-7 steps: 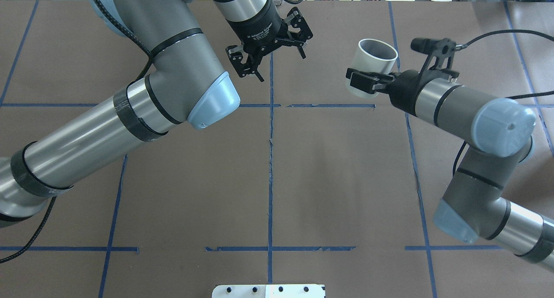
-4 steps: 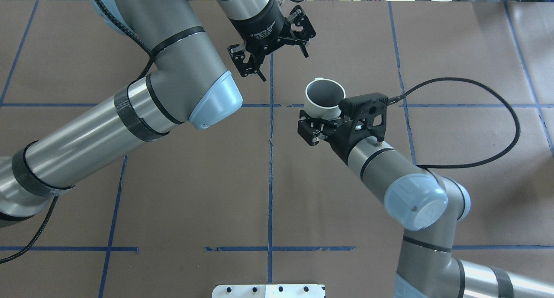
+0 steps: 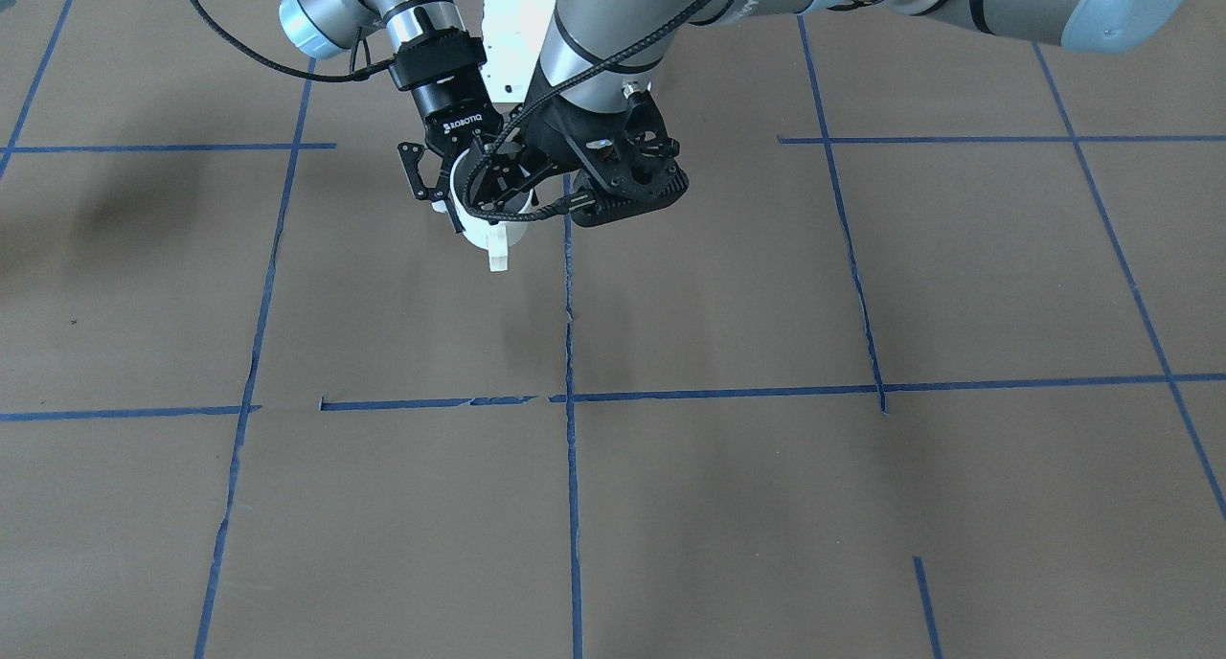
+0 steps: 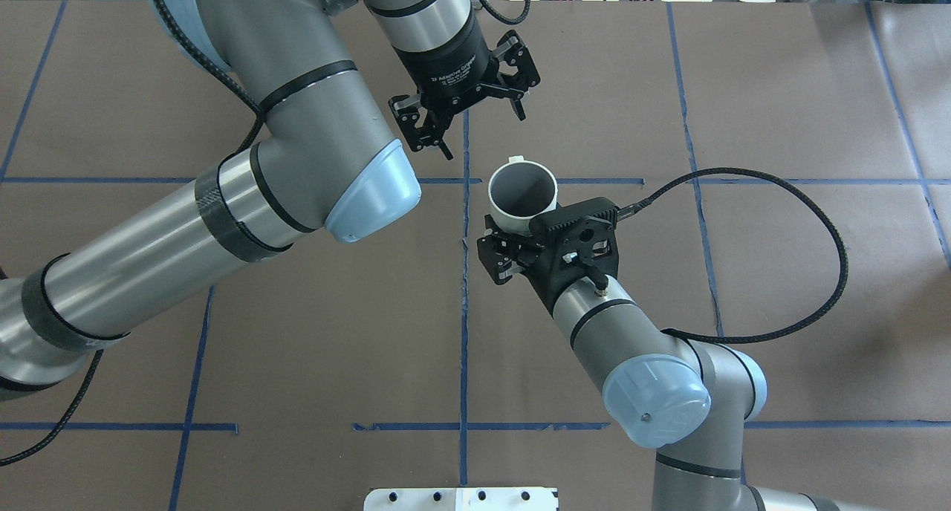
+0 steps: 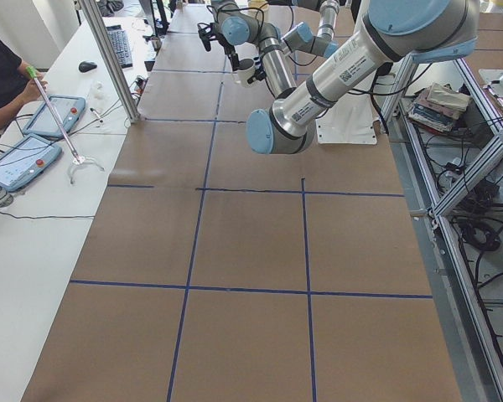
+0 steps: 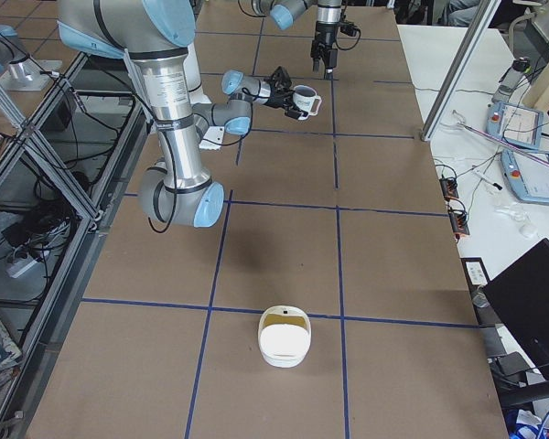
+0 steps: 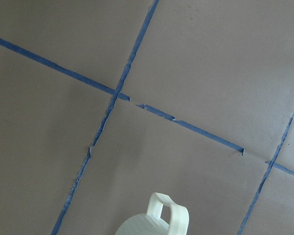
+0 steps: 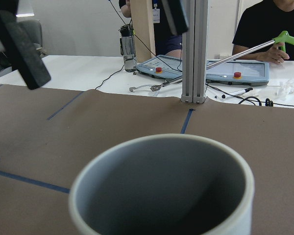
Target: Left arm hands cup to right arm to dump lemon
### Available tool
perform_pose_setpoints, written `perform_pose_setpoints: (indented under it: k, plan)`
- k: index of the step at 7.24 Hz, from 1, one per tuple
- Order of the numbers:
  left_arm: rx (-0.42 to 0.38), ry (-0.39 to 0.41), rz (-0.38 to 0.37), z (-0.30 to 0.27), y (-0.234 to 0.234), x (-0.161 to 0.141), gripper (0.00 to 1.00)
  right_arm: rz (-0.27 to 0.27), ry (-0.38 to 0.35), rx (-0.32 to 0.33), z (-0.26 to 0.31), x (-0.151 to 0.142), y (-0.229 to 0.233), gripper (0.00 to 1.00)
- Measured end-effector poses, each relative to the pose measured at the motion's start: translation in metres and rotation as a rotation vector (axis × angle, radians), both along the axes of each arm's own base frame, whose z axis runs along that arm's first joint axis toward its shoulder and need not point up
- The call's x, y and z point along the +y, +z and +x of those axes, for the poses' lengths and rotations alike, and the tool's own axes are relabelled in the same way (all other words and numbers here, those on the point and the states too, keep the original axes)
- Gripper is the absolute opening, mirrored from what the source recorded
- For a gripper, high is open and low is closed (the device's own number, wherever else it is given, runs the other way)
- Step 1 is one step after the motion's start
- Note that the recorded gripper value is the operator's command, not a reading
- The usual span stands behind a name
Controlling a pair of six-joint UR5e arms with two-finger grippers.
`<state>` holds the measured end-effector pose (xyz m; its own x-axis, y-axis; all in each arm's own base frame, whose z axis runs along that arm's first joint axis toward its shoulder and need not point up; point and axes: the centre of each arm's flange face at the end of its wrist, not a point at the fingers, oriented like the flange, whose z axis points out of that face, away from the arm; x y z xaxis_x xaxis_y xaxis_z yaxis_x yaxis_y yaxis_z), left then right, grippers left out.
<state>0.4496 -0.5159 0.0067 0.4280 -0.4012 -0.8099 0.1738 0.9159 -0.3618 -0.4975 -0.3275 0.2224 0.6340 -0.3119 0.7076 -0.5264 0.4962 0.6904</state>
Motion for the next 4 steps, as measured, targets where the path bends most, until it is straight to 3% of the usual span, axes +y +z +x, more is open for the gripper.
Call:
perform_pose_setpoints:
  k: [4]
  plan:
    - [-0.052,0.078,0.033,0.024,0.009,0.027,0.83,0.032,0.014,0.025,0.0,0.0,-0.007,0.45]
